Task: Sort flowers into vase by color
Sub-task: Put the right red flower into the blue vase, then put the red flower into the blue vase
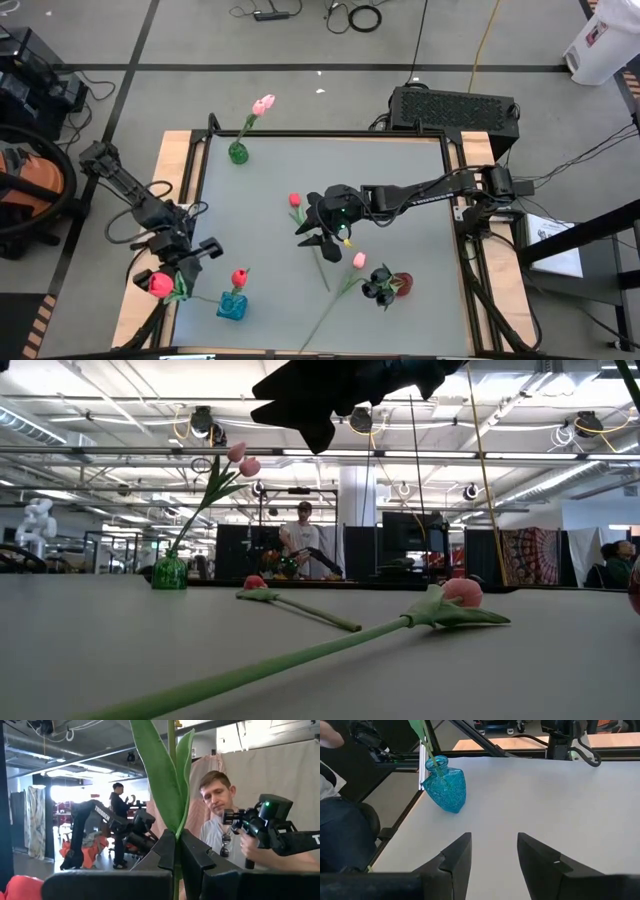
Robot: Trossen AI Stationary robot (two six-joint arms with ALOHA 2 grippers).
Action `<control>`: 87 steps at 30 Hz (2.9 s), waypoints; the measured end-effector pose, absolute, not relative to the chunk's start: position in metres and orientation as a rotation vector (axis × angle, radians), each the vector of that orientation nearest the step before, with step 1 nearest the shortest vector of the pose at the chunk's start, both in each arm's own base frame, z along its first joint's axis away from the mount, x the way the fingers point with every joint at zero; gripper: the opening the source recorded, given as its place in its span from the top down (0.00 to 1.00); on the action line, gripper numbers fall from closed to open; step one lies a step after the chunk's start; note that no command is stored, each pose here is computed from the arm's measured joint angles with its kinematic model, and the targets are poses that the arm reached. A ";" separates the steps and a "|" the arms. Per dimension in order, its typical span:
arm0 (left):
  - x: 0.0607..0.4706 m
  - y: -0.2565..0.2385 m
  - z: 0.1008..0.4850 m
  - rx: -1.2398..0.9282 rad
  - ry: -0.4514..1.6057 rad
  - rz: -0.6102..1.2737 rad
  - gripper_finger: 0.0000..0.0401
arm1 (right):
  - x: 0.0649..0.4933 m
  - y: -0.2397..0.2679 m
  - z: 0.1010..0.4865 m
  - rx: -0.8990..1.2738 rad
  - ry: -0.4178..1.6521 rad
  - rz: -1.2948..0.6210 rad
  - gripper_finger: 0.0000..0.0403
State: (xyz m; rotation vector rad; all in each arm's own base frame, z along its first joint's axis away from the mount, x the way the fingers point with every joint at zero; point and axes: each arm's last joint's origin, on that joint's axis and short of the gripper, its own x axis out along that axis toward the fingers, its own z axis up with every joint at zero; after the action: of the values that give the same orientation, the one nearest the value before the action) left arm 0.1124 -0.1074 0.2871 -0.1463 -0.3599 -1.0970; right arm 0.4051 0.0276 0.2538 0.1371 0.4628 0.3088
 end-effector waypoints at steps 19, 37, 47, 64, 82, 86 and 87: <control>0.125 -0.117 0.275 -0.130 -0.275 -1.081 0.97 | 0.405 0.028 0.254 0.137 0.463 0.309 0.63; 0.129 -0.118 0.262 -0.120 -0.118 -1.034 0.97 | 0.405 0.028 0.254 0.137 0.463 0.309 0.63; 0.131 -0.117 0.258 -0.183 -0.045 -0.944 0.78 | 0.405 0.028 0.254 0.137 0.463 0.309 0.63; 0.119 -0.106 0.244 -0.143 0.168 -0.893 0.64 | 0.405 0.028 0.254 0.137 0.463 0.309 0.63; 0.112 -0.069 0.248 0.029 0.083 -0.054 0.64 | 0.405 0.028 0.254 0.137 0.463 0.309 0.63; 0.112 -0.062 0.246 0.076 0.096 0.159 0.64 | 0.405 0.027 0.254 0.137 0.464 0.308 0.63; 0.113 -0.060 0.246 0.078 0.097 0.200 0.64 | 0.405 0.027 0.254 0.137 0.463 0.309 0.63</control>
State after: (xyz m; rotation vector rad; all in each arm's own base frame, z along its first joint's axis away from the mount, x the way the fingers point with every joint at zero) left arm 0.1129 -0.0597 0.2458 0.0783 0.0974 0.1996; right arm 0.4052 0.0275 0.2535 0.1372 0.4634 0.3085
